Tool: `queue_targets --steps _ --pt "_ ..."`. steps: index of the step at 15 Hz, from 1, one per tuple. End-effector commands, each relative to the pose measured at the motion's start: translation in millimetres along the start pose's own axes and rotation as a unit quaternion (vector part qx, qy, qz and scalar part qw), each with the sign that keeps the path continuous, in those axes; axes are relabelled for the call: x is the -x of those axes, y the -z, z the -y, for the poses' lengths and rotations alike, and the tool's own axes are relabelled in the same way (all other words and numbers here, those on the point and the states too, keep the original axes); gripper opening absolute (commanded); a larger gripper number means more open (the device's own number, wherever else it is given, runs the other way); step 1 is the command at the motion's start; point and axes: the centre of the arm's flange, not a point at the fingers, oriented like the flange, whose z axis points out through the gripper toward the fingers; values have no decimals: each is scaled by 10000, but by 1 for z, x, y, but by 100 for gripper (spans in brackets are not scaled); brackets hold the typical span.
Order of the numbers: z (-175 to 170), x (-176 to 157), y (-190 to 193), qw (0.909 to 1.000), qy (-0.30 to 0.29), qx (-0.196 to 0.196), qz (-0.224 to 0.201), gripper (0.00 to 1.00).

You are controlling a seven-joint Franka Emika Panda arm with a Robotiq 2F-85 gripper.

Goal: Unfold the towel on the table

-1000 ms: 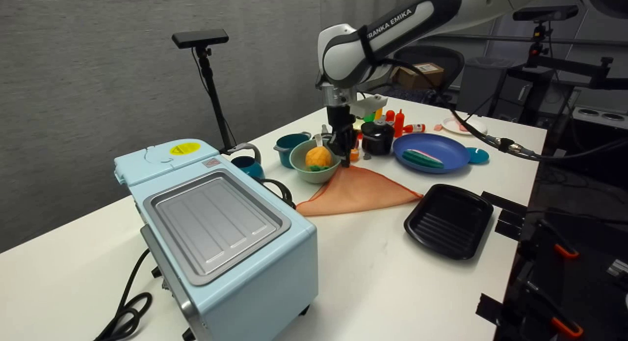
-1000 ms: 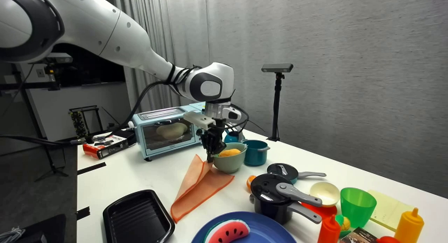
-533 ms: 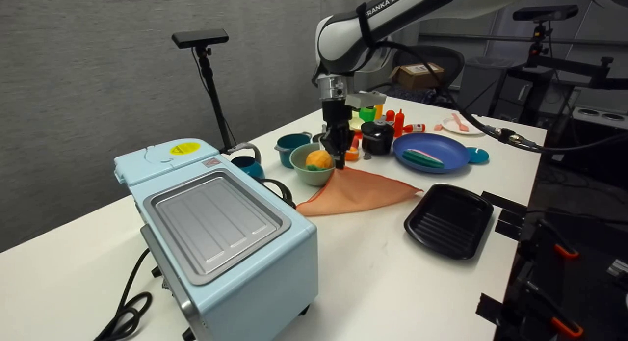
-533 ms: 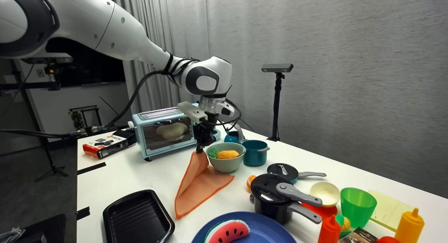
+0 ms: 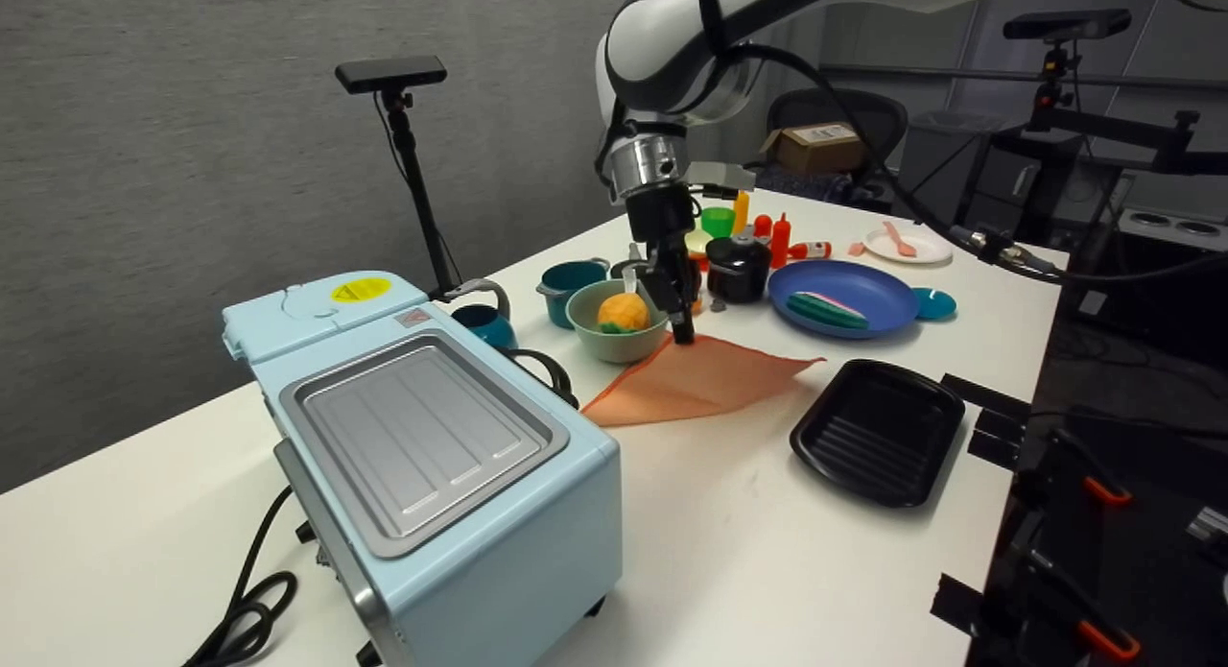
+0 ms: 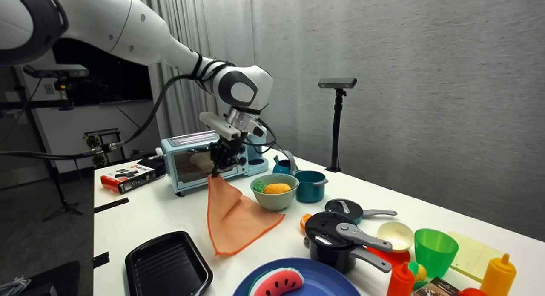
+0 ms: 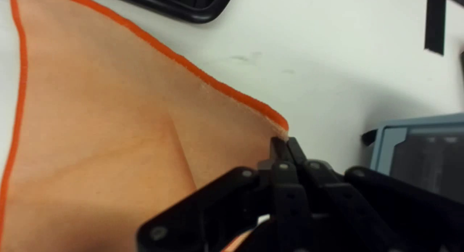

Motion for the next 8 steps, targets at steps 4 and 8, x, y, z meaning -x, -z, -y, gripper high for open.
queue_targets --steps 4,8 --pt "57 13 -5 9913 1230 6 467 1" --pt "52 10 -25 9867 1450 207 710 8"
